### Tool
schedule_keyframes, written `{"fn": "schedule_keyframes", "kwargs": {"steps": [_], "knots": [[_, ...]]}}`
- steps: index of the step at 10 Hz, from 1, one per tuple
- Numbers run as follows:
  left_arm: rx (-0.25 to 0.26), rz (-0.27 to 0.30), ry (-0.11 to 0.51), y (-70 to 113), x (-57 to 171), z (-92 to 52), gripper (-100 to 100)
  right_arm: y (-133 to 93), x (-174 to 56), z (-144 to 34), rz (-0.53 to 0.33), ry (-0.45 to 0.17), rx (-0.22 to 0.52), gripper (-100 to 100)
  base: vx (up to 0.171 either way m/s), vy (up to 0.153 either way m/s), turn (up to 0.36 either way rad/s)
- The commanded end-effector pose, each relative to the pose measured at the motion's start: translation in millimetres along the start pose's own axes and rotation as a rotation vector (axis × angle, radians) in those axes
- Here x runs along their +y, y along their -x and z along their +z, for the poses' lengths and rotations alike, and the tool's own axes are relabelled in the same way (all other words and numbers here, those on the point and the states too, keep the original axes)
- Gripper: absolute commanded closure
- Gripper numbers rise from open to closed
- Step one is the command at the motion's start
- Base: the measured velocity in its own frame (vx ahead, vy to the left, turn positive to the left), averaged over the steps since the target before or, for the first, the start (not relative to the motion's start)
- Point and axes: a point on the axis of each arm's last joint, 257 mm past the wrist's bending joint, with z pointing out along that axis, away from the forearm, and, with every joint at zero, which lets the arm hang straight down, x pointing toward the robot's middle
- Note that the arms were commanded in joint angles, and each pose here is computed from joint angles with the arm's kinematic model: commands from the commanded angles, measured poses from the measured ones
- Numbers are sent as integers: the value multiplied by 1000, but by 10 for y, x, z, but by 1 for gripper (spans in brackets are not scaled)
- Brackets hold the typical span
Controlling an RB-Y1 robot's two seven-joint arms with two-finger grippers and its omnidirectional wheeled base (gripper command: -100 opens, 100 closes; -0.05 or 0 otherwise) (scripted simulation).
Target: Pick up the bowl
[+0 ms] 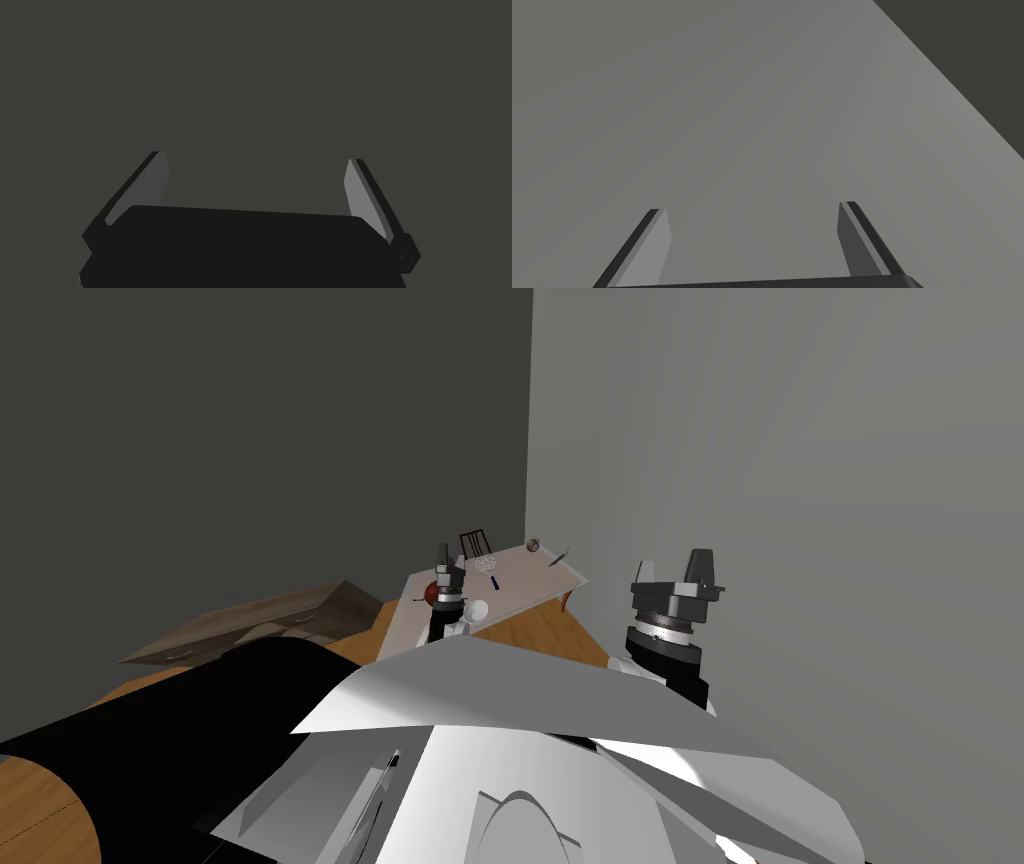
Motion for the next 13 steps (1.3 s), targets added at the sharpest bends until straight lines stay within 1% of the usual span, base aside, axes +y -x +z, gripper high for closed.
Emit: {"fn": "schedule_keyframes", "kwargs": {"steps": [1, 4, 5, 7, 11, 12, 13], "knots": [[26, 1, 5, -41, 24, 8, -100, 0, 0, 0, 0, 0, 0, 0, -23, -21, 8], [79, -11, 32, -148, 142, 28, -100, 0, 0, 0, 0, 0, 0, 0, -60, -92, 10], [103, -34, 68, -230, 284, 39, -100, -1, 0, 0, 0, 0, 0, 0, -142, -153, 4], [118, -67, 117, -319, 478, 40, -100, -1, 0, 1, 0, 0, 0, 0, -161, -119, -15], [140, -148, 257, -540, 1007, -24, -100, -1, 0, 1, 0, 0, 0, 0, -147, -56, -59], [140, -148, 258, -540, 1011, -25, -100, -1, 0, 1, 0, 0, 0, 0, -95, -20, -30], [147, -169, 302, -604, 1171, -63, -100, 0, 0, 0, 0, 0, 0, 0, -85, -7, -53]]}}
